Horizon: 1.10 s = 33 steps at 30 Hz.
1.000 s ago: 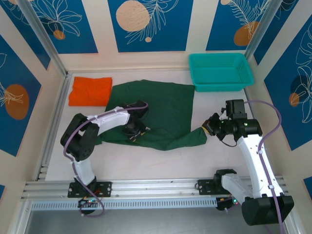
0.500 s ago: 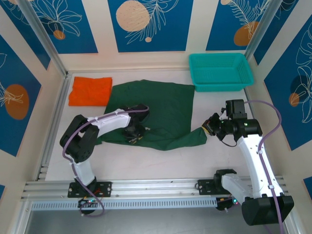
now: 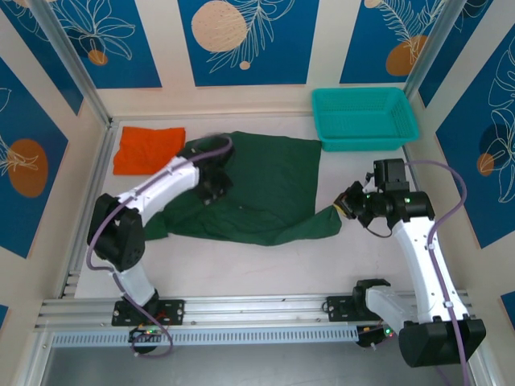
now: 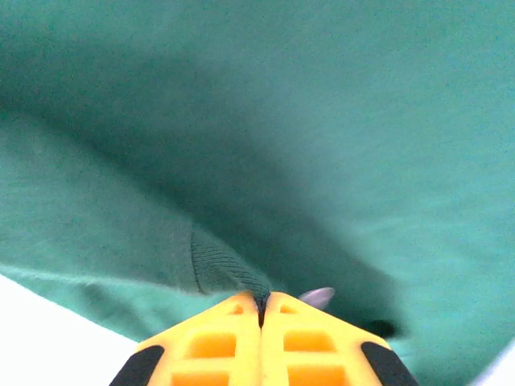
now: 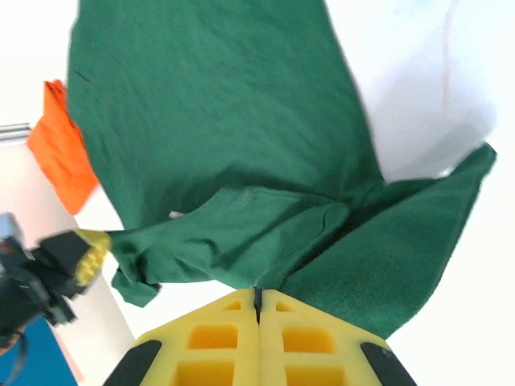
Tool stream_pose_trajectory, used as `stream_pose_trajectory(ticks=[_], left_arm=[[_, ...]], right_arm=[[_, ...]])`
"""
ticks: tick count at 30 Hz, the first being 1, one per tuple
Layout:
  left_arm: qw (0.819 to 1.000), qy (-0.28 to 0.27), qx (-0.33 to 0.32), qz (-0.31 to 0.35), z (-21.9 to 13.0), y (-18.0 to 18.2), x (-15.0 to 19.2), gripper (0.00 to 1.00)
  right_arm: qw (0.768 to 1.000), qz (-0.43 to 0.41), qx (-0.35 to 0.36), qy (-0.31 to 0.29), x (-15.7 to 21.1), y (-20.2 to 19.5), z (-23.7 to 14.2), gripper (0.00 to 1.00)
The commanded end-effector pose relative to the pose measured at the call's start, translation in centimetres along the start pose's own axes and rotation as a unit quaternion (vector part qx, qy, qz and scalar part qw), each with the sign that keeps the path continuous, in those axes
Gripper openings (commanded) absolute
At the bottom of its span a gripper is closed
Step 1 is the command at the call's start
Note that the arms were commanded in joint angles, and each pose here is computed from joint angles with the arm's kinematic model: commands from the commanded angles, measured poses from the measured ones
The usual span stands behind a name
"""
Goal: Fold and stack the t-shirts
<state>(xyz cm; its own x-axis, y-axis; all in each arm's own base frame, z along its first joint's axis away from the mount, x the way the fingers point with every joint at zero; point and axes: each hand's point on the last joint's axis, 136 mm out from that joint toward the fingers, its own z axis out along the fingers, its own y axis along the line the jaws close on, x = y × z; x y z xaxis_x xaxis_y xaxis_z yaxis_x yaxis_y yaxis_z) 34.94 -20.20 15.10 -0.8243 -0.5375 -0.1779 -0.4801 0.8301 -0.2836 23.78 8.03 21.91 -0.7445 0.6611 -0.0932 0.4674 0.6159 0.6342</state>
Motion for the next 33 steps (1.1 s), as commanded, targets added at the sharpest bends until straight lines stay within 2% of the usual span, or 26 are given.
stream_pose_trajectory(ticks=[1, 3, 5, 7, 9, 11, 14, 16, 17, 18, 19, 20, 21, 22, 24, 25, 27, 29, 31, 33], left_arm=[[0.988, -0.045, 0.112, 0.100, -5.9, -7.1, -5.1, 0.00], [0.972, -0.086, 0.162, 0.149, -10.2, -11.0, -7.5, 0.00], [0.945, -0.140, 0.226, 0.188, -16.0, -14.3, -9.1, 0.00], [0.905, -0.200, 0.303, 0.222, -22.8, -16.4, -9.7, 0.00], [0.874, -0.248, 0.337, 0.247, -27.6, -16.4, -9.6, 0.00], [0.863, -0.285, 0.324, 0.262, -29.9, -14.7, -9.7, 0.00], [0.878, -0.291, 0.262, 0.275, -27.5, -10.2, -9.3, 0.00], [0.906, -0.279, 0.199, 0.247, -23.2, -4.8, -8.9, 0.01], [0.916, -0.279, 0.176, 0.228, -21.7, -2.0, -8.8, 0.07], [0.931, -0.278, 0.133, 0.194, -19.5, 1.9, -8.8, 0.10], [0.944, -0.280, 0.086, 0.152, -17.7, 6.1, -8.9, 0.09], [0.951, -0.282, 0.052, 0.119, -16.5, 9.5, -8.6, 0.10], [0.955, -0.286, 0.014, 0.074, -15.4, 13.4, -8.3, 0.29], [0.957, -0.289, -0.027, 0.022, -14.7, 17.3, -7.9, 0.36], [0.954, -0.290, -0.065, -0.052, -14.3, 22.2, -7.1, 0.33], [0.952, -0.285, -0.073, -0.083, -14.0, 23.8, -6.9, 0.40], [0.950, -0.278, -0.090, -0.110, -13.9, 25.0, -6.7, 0.57], [0.954, -0.261, -0.086, -0.116, -13.5, 24.6, -6.8, 0.57], [0.966, -0.227, -0.042, -0.113, -12.2, 22.6, -6.7, 0.60], [0.977, -0.180, 0.008, -0.115, -10.0, 20.3, -6.0, 0.60]], right_arm=[[0.997, -0.038, -0.056, -0.036, -2.6, 5.0, -2.5, 0.00], [0.992, -0.058, -0.094, -0.061, -4.1, 8.2, -4.7, 0.00], [0.982, -0.088, -0.138, -0.094, -5.0, 11.7, -7.9, 0.00], [0.963, -0.135, -0.197, -0.126, -4.8, 15.5, -11.9, 0.00], [0.945, -0.175, -0.241, -0.135, -3.4, 17.8, -14.6, 0.00], [0.934, -0.202, -0.268, -0.121, -1.3, 18.4, -15.3, 0.00], [0.933, -0.231, -0.269, -0.059, 3.4, 16.5, -12.8, 0.00], [0.939, -0.241, -0.244, 0.013, 7.4, 13.7, -9.2, 0.00], [0.942, -0.241, -0.227, 0.047, 9.0, 12.3, -7.4, 0.00], [0.943, -0.245, -0.202, 0.098, 11.5, 10.5, -5.0, 0.00], [0.941, -0.252, -0.179, 0.136, 13.6, 9.0, -3.2, 0.00], [0.937, -0.265, -0.155, 0.165, 15.5, 7.5, -1.6, 0.00], [0.931, -0.284, -0.128, 0.190, 17.3, 6.3, -0.2, 0.00], [0.923, -0.302, -0.099, 0.215, 19.1, 5.0, 1.0, 0.03], [0.904, -0.330, -0.053, 0.267, 21.6, 3.7, 2.6, 0.07], [0.892, -0.345, -0.035, 0.292, 22.7, 3.5, 3.1, 0.16], [0.878, -0.376, 0.006, 0.297, 23.0, 3.6, 3.5, 0.38], [0.881, -0.395, 0.023, 0.261, 21.5, 4.3, 3.6, 0.50], [0.907, -0.362, -0.003, 0.216, 18.4, 6.1, 3.5, 0.62], [0.939, -0.292, -0.034, 0.181, 14.7, 7.3, 3.7, 0.66]])
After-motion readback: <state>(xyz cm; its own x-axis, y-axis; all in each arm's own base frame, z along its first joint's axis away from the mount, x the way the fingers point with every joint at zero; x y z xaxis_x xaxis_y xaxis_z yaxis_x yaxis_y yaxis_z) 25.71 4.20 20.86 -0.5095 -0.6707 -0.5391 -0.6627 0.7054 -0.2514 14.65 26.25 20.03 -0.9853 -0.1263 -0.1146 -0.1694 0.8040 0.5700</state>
